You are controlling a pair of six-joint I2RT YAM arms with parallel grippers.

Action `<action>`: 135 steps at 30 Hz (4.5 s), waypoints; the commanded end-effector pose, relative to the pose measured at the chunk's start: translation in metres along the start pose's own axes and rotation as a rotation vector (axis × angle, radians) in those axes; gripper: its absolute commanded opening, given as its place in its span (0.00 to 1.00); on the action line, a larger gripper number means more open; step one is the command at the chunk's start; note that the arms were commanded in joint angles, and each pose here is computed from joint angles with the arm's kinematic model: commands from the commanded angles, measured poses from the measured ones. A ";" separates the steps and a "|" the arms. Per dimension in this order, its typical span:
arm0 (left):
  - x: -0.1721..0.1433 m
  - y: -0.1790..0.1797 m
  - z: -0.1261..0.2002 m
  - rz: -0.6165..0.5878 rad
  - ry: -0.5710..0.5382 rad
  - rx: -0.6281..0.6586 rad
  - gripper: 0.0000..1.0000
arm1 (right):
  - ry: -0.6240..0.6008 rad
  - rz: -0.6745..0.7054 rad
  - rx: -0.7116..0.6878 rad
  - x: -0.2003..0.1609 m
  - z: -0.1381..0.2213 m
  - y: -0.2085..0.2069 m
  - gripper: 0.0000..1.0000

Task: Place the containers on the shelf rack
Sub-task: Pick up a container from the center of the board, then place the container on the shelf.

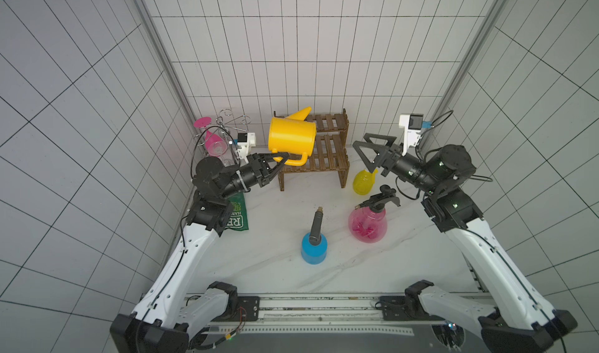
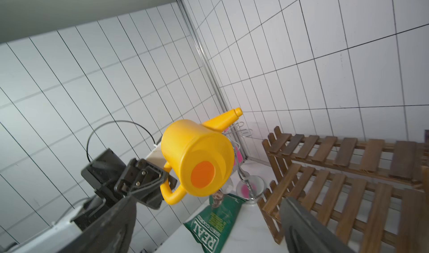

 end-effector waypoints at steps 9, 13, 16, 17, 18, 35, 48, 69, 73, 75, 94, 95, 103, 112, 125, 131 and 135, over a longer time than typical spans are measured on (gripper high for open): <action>-0.017 -0.020 -0.018 -0.060 0.150 -0.199 0.00 | 0.057 -0.551 0.090 0.035 -0.048 -0.018 0.98; -0.021 -0.020 -0.024 -0.064 0.179 -0.212 0.00 | 0.094 -0.622 0.030 0.028 -0.056 -0.026 0.97; -0.022 -0.019 -0.031 -0.056 0.210 -0.226 0.00 | 0.128 -0.627 0.016 0.021 -0.067 -0.028 0.94; -0.022 -0.020 -0.033 -0.054 0.222 -0.232 0.00 | 0.136 -0.625 0.013 0.020 -0.070 -0.029 0.91; -0.022 -0.021 -0.036 -0.055 0.231 -0.236 0.00 | 0.142 -0.628 0.005 0.018 -0.073 -0.031 0.87; -0.015 0.005 -0.053 0.050 0.247 -0.165 0.00 | 0.234 -0.477 -0.049 0.007 -0.080 -0.032 0.38; -0.012 0.028 -0.047 0.085 0.204 0.016 0.73 | 0.139 -0.542 -0.066 0.019 -0.061 -0.054 0.08; -0.069 -0.011 0.053 -1.037 -0.125 0.404 0.94 | 0.119 -0.824 -0.285 -0.011 -0.056 -0.121 0.05; -0.098 -0.006 0.037 -1.366 0.040 0.448 0.93 | 0.134 -0.844 -0.418 -0.021 -0.054 -0.130 0.05; -0.109 -0.001 0.028 -1.538 0.120 0.453 0.93 | 0.125 -0.856 -0.487 -0.023 -0.051 -0.133 0.05; -0.088 0.064 -0.105 -2.017 0.280 0.691 0.82 | 0.140 -0.972 -0.711 -0.042 -0.053 -0.135 0.01; -0.085 0.065 -0.108 -2.020 0.264 0.705 0.81 | 0.142 -0.977 -0.709 -0.042 -0.053 -0.134 0.02; -0.082 0.073 -0.132 -2.034 0.247 0.691 0.63 | 0.168 -1.022 -0.682 -0.049 -0.060 -0.134 0.02; -0.075 0.074 -0.132 -2.029 0.227 0.698 0.05 | 0.196 -1.051 -0.634 -0.053 -0.065 -0.135 0.14; -0.015 0.039 -0.063 -1.480 0.019 0.606 0.00 | 0.156 -0.555 -0.481 0.003 -0.020 -0.107 0.99; 0.042 0.021 -0.034 -1.165 -0.140 0.467 0.00 | 0.081 -0.056 -0.431 0.010 0.026 -0.064 0.99; 0.090 0.018 -0.041 -1.048 -0.196 0.411 0.00 | 0.012 0.074 -0.441 -0.015 0.050 -0.064 0.99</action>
Point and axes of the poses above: each gripper's point midway between its finger pads, its own z axis back along the fingers, its own y axis along the line the jaws close on, x = y × z, the point moved 10 cm from there along z, back along the fingers, and after that the axes turned 1 degree about -z, right-handed, at the moved point
